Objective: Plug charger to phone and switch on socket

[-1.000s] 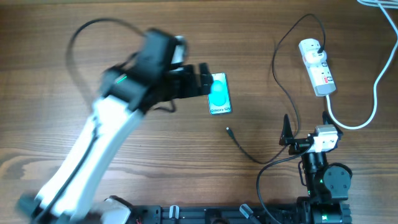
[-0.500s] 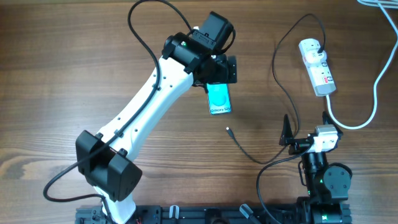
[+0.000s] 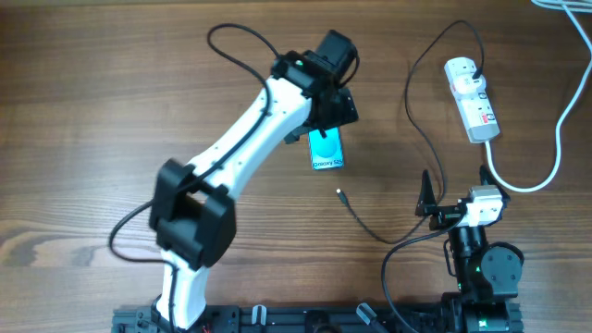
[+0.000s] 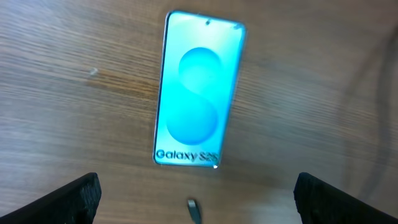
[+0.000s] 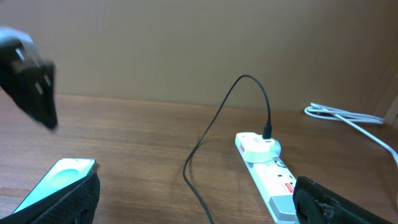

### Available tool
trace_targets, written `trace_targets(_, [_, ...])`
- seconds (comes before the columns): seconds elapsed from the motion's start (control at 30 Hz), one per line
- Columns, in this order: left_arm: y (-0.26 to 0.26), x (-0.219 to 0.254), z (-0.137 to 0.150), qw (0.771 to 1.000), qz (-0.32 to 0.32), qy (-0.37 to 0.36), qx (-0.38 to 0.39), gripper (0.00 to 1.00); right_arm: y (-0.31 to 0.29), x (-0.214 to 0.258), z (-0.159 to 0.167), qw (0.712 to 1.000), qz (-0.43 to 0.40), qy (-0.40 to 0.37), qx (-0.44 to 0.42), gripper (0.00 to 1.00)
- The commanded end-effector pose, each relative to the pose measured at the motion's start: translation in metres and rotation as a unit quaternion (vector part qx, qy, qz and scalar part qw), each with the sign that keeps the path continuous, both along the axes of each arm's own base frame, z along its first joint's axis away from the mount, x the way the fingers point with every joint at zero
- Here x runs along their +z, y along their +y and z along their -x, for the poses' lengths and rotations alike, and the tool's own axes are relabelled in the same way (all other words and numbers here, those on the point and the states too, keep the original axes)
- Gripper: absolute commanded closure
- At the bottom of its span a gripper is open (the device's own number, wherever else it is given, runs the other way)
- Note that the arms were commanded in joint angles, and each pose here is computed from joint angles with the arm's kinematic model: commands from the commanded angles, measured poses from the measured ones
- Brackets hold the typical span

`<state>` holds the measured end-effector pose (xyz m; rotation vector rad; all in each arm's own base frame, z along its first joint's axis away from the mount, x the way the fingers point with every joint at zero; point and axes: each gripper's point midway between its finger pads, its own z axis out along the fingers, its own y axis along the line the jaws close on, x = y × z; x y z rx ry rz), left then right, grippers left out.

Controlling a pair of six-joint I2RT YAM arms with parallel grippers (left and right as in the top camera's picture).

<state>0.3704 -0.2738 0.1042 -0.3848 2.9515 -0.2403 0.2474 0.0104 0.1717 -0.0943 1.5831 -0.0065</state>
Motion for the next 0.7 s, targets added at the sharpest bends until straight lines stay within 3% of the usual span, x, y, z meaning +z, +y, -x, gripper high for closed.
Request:
trace_targets(0.0, [-0.003,-0.03,-0.001,0.999,-0.035,0.009,0.006,0.0,-0.001,0.001,0.0,1.0,-0.006,-0.002,-0.002,0.0])
trace_targets(0.27, [-0.019,-0.042,0.003,0.998,-0.048,-0.003,-0.043,0.0,-0.001,0.001,0.0,1.0,-0.006,-0.002,-0.002,0.0])
trace_targets(0.43, [-0.011,-0.039,-0.005,0.994,-0.095,-0.042,-0.04,0.0,-0.001,0.001,0.0,1.0,-0.006,-0.002,-0.002,0.0])
trace_targets(0.67, [-0.011,-0.043,-0.011,0.994,-0.092,-0.046,-0.03,0.0,-0.001,0.001,0.0,1.0,-0.006,-0.002,-0.002,0.0])
